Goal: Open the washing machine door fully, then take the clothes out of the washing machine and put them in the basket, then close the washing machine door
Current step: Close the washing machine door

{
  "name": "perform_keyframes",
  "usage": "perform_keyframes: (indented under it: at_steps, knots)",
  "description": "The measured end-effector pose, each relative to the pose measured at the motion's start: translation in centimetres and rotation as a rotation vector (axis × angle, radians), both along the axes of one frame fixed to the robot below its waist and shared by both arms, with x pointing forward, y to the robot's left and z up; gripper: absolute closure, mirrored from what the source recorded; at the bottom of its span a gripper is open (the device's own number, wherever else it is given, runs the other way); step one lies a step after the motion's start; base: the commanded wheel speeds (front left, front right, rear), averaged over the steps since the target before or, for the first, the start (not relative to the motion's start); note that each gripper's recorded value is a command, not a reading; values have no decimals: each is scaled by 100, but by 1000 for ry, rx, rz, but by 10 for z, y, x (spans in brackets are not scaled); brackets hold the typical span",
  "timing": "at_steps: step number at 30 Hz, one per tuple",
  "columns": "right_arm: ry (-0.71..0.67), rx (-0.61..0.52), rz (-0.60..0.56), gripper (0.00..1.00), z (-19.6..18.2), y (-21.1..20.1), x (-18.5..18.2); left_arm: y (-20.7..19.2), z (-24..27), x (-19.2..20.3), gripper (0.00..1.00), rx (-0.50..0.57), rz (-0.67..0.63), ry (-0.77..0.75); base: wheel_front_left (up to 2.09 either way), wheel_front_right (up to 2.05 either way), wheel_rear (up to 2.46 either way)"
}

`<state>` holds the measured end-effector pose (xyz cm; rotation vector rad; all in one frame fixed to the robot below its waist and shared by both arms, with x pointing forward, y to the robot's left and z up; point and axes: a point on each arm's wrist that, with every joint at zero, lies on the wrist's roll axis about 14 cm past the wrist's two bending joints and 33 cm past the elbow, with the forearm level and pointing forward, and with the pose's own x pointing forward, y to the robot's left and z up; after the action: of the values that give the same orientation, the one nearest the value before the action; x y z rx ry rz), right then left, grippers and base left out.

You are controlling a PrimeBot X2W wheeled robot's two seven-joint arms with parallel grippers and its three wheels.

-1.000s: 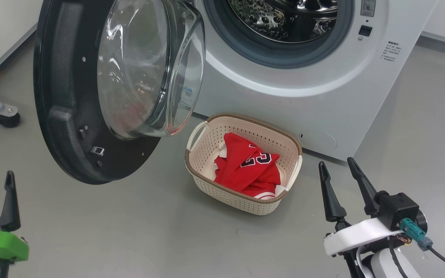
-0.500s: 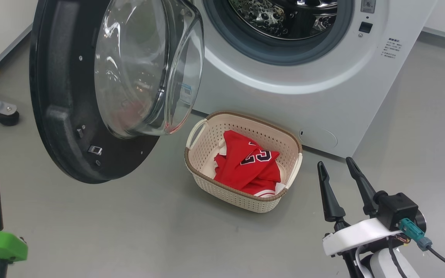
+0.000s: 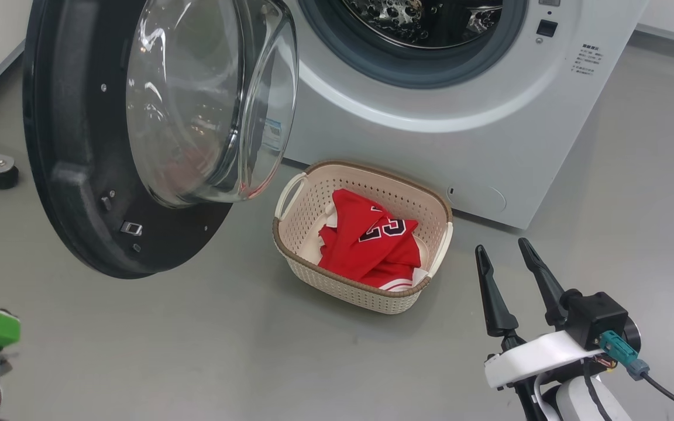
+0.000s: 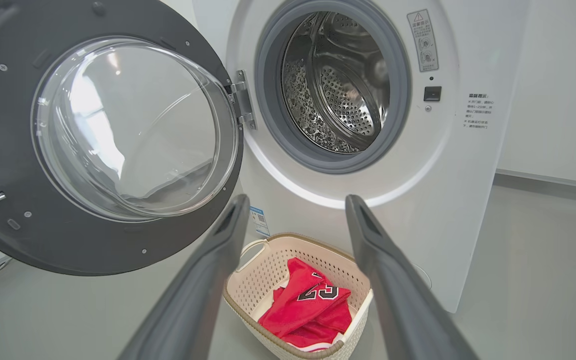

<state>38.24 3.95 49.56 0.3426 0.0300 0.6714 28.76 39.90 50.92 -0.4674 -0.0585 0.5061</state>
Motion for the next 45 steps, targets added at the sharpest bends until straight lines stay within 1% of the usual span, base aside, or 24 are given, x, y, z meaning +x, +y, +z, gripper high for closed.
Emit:
perform_keyframes:
  at_steps: [1, 2, 6, 11, 21, 26, 31, 38, 42, 45]
  knots:
    - [2, 0, -1, 0, -1, 0, 0, 1, 4, 5, 100, -49, 6, -31, 0, 0, 0]
    - [2, 0, -1, 0, -1, 0, 0, 1, 4, 5, 100, -49, 6, -31, 0, 0, 0]
    - [5, 0, -6, 0, -2, -2, 2, 0, 12, 23, 100, -269, 8, -143, 0, 0, 0]
    - [7, 0, -16, 0, -3, -5, 3, 5, 13, 36, 100, -536, 15, -237, 0, 0, 0]
    - [13, 1, -41, 0, -5, -13, 8, 12, 3, 55, 100, -877, 45, -223, 0, 0, 0]
    - [14, 1, -49, 0, -6, -15, 9, 10, 11, 66, 100, -999, 11, -271, 0, 0, 0]
    - [17, 0, -54, 0, -7, -17, 10, 0, 7, 73, 100, -1094, -42, -276, 0, 0, 0]
    - [16, 0, -60, 0, -6, -19, 10, -11, 6, 81, 100, -1187, -108, -278, 0, 0, 0]
    - [14, -1, -61, 0, -6, -19, 10, -19, -4, 80, 100, -1234, -124, -247, 0, 0, 0]
    - [13, -2, -60, 0, -5, -19, 9, -29, -5, 82, 100, -1267, -169, -224, 0, 0, 0]
